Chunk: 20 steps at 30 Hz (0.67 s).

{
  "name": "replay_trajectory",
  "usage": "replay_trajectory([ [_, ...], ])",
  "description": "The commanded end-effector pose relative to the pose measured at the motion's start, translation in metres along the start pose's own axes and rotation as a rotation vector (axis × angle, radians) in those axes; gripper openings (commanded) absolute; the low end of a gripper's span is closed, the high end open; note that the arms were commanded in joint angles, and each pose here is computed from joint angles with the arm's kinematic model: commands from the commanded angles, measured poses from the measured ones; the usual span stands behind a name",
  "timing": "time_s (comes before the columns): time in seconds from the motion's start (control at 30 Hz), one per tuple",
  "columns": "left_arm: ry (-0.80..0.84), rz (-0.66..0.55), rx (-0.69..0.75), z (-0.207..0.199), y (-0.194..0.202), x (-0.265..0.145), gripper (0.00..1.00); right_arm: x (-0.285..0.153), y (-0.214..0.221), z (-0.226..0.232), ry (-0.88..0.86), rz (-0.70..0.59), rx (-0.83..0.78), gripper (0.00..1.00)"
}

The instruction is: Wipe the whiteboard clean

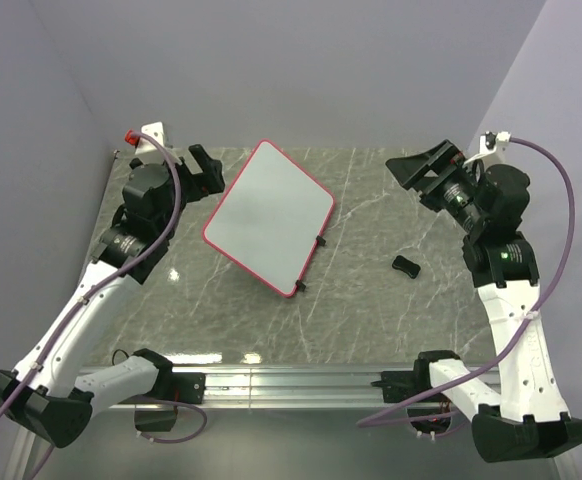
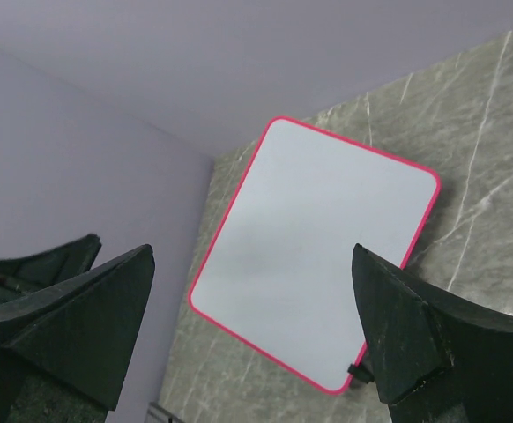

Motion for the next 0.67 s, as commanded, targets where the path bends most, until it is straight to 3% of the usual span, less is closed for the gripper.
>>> replay_trajectory([
  [0.0,-0.032,-0.141,-0.056,-0.002,-0.017,0.006,0.99,-0.006,0.003,0.008,-0.078,-0.005,0.001,1.0],
  [0.4,-0.083,-0.138,-0.007,-0.01,-0.012,0.048,0.99,-0.019,0.027,0.002,-0.089,0.053,0.088,1.0],
  [0.53,-0.08,-0.118,0.0,-0.013,-0.006,0.06,0.99,-0.028,0.03,0.005,-0.142,0.036,0.028,0.96],
  [0.63,-0.114,-0.114,0.045,-0.008,0.0,0.068,0.98,-0.032,0.028,-0.003,-0.017,0.013,0.012,1.0],
])
Point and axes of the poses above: each gripper's point midway between its finger pads, its own x axis out along the fingers, its own z axis along the line the jaws close on, y = z × x, the point moved 9 cm from there along -x, back along the fingers, and after that the axes turned 9 degrees about -x, right-handed, at the moved point
